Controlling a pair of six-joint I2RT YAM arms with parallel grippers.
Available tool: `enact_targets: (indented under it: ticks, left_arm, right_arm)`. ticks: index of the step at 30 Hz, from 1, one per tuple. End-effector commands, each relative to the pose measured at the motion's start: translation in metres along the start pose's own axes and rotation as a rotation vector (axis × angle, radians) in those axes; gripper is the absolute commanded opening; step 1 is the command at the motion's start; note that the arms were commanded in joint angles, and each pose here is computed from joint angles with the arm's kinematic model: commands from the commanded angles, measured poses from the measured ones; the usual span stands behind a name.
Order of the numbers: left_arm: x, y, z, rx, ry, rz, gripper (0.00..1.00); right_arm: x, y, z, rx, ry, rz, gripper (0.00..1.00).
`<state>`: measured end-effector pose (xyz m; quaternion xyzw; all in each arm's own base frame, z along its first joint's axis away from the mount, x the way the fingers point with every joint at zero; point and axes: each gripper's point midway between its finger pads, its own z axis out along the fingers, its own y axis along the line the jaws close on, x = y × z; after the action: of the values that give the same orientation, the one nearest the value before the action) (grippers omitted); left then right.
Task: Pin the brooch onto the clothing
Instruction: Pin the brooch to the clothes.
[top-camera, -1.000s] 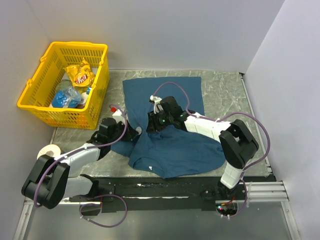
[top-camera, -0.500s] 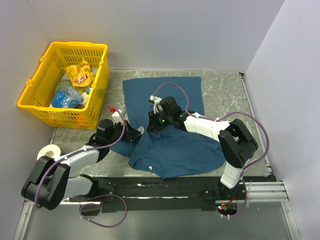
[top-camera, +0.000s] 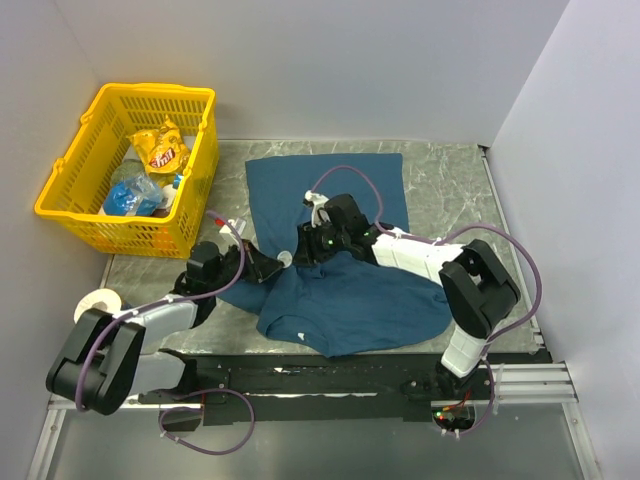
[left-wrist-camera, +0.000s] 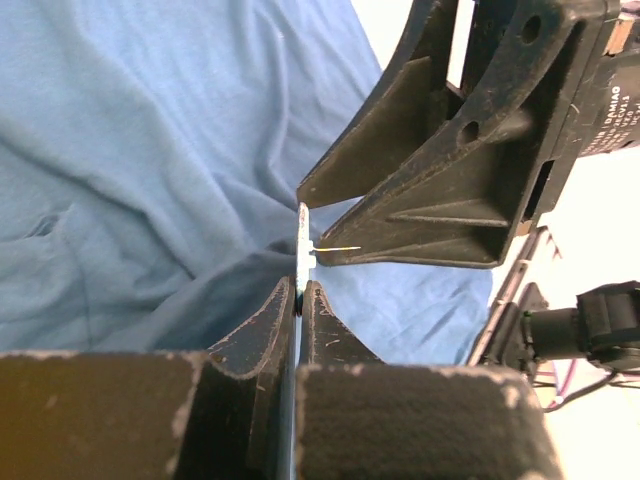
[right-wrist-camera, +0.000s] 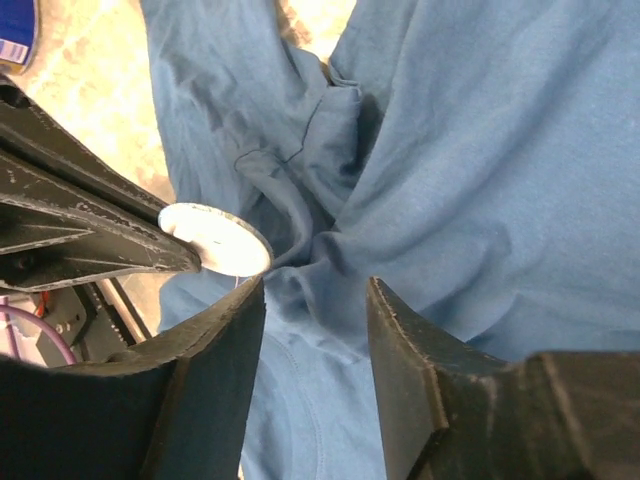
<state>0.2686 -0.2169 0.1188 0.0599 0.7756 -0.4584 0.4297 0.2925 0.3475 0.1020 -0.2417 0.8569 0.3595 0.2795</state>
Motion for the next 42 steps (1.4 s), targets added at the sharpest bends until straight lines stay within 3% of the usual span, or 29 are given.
enact_targets:
  ticks: [1, 9, 22, 42]
  left_arm:
    - [-0.006, -0.016, 0.002, 0.101, -0.027, -0.001, 0.01]
    - [-0.005, -0.003, 0.002, 0.048, -0.026, 0.015, 0.01]
    - [0.0, 0.028, -0.009, -0.061, -0.008, 0.057, 0.01]
    - [-0.004, 0.012, 0.002, 0.051, 0.005, 0.038, 0.01]
  right_arm:
    - [-0.032, 0.014, -0.019, -0.051, -0.116, -0.025, 0.55]
    - [-0.041, 0.002, -0.037, -0.045, -0.165, -0.017, 0.62]
    - [-0.03, 0.002, -0.031, -0.09, -0.124, -0.004, 0.63]
    - [-0.022, -0.001, -0.022, -0.1, -0.089, 0.014, 0.63]
